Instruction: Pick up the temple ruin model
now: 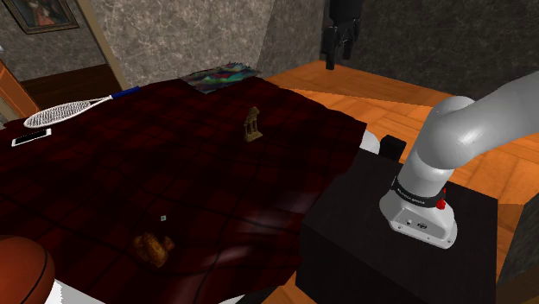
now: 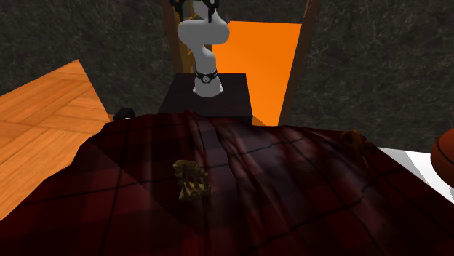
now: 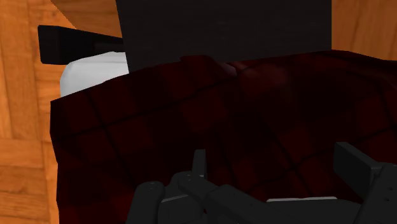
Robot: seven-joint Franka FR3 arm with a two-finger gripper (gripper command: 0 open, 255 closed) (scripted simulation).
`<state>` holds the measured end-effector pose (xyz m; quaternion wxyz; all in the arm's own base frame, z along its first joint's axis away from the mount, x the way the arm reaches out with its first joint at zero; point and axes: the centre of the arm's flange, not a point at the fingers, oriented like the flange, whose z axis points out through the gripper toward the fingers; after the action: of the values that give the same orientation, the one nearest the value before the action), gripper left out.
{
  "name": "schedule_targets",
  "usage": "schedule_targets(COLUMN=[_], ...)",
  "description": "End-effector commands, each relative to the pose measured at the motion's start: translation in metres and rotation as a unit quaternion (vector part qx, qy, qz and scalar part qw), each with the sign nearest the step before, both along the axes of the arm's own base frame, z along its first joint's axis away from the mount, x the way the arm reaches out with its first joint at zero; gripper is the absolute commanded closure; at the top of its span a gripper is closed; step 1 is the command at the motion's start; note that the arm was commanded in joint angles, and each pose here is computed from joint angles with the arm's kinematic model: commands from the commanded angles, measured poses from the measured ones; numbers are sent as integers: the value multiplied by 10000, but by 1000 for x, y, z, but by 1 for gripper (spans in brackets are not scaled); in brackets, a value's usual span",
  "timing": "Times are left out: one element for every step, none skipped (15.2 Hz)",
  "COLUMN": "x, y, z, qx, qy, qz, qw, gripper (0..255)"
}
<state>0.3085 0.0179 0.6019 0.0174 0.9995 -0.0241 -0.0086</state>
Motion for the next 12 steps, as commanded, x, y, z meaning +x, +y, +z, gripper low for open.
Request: schedule_targets(x=[0, 10, 20, 30, 40, 50, 60, 70, 81, 91, 101, 111], y=[0, 2, 3, 5, 6, 7, 9, 9, 10, 11, 12, 12], z=[0, -8, -16, -24, -31, -39, -47, -55, -62, -70, -77, -85], qx=[0, -10, -20, -29, -39, -49, -59, -68, -78, -88, -97, -107], qy=[0, -20, -41, -61, -82, -102, -123, -143, -164, -184, -205, -225], qz=[0, -56, -112, -167, -223, -279, -335, -390, -446, -502, -558, -613], qw=[10000, 10000, 9999, 9998, 9997, 9995, 9993, 9991, 9988, 9985, 9982, 9978], gripper=[0, 0, 0, 0, 0, 0, 0, 0, 0, 0, 0, 0])
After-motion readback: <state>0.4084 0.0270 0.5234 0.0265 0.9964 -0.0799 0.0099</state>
